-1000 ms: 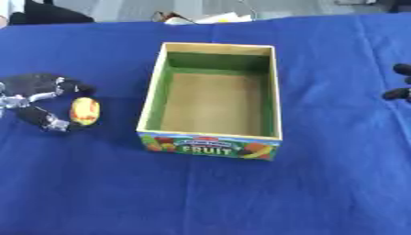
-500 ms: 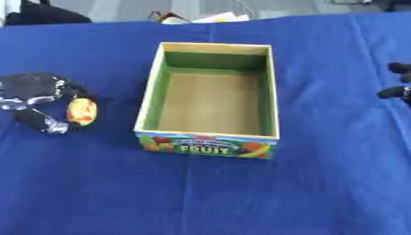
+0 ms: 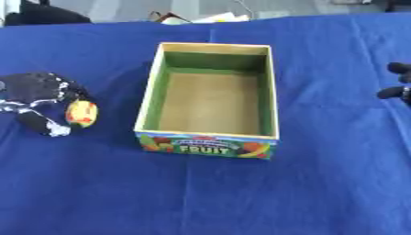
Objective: Pick up objects on the table and place them in the box.
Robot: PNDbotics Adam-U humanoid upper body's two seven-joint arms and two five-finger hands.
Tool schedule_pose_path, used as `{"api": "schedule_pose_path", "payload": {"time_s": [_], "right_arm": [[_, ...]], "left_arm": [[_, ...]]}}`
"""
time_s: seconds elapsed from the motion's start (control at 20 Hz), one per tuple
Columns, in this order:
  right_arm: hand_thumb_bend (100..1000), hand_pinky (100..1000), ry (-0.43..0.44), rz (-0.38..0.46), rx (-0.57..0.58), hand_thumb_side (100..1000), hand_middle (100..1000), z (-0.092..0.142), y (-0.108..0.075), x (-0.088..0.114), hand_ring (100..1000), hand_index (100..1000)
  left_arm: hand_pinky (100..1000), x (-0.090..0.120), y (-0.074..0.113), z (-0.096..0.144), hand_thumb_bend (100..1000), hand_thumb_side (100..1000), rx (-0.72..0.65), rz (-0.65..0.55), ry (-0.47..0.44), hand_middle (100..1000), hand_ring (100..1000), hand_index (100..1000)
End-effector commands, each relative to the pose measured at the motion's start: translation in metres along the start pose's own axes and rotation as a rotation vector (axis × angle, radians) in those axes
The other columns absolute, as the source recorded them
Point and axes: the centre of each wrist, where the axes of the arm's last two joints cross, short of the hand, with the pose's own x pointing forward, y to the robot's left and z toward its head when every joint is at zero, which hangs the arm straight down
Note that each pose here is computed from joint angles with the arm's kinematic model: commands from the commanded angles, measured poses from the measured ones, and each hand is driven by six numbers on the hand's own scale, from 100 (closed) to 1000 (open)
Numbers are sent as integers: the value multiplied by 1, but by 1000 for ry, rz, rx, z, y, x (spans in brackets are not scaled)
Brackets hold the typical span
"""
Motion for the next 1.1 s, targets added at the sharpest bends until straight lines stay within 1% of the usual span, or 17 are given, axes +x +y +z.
{"api": "schedule_pose_path", "payload": {"time_s": [0.05, 0.2, 0.25, 0.3, 0.4, 0.5, 0.55, 0.7, 0.75, 0.8, 0.9, 1.0, 1.05, 1.1], "right_arm": [[100, 563, -21, 15, 13, 1000, 520, -3, 1, 7, 783, 876], [100, 563, -20, 14, 13, 1000, 520, -3, 1, 7, 783, 876], [100, 563, -20, 14, 13, 1000, 520, -3, 1, 7, 783, 876], [100, 564, -20, 14, 12, 1000, 520, -3, 1, 7, 783, 876], [100, 564, -20, 14, 12, 1000, 520, -3, 1, 6, 783, 876], [100, 564, -20, 13, 12, 1000, 519, -3, 1, 6, 783, 876], [100, 564, -20, 13, 12, 1000, 519, -3, 1, 6, 782, 876], [100, 565, -20, 13, 12, 1000, 519, -3, 1, 6, 782, 876], [100, 565, -20, 13, 13, 1000, 519, -3, 1, 6, 782, 876], [100, 565, -20, 13, 13, 1000, 519, -3, 1, 6, 782, 876], [100, 565, -21, 13, 13, 1000, 519, -3, 1, 6, 782, 876], [100, 566, -21, 13, 12, 1000, 519, -2, 1, 6, 782, 876], [100, 566, -21, 12, 12, 1000, 519, -2, 1, 6, 782, 876], [100, 566, -21, 11, 12, 1000, 519, -3, 1, 6, 782, 876]], "left_arm": [[605, 1, -5, 2, 100, 742, 40, 2, 1, 572, 698, 715], [595, 2, -9, 1, 100, 692, 88, 21, 14, 560, 679, 684], [591, 2, -10, 1, 100, 658, 99, 26, 15, 555, 671, 669], [589, 3, -10, 1, 100, 647, 109, 31, 16, 553, 668, 663], [582, 3, -11, 1, 100, 597, 129, 38, 17, 546, 655, 643], [575, 3, -9, 2, 100, 532, 157, 43, 21, 540, 643, 624], [569, 2, -8, 2, 100, 476, 170, 44, 24, 534, 635, 613], [565, 1, -3, 5, 100, 407, 223, 40, 36, 530, 629, 607], [565, 0, -1, 6, 100, 369, 239, 37, 40, 532, 628, 615], [566, -1, 2, 8, 100, 350, 260, 32, 46, 533, 628, 619], [567, -2, 7, 12, 100, 363, 294, 24, 57, 536, 628, 632], [568, -4, 11, 16, 100, 357, 314, 19, 61, 539, 628, 637], [569, -4, 13, 17, 100, 405, 322, 16, 61, 543, 630, 638], [570, -5, 16, 18, 100, 344, 333, 11, 61, 544, 632, 637]]}}
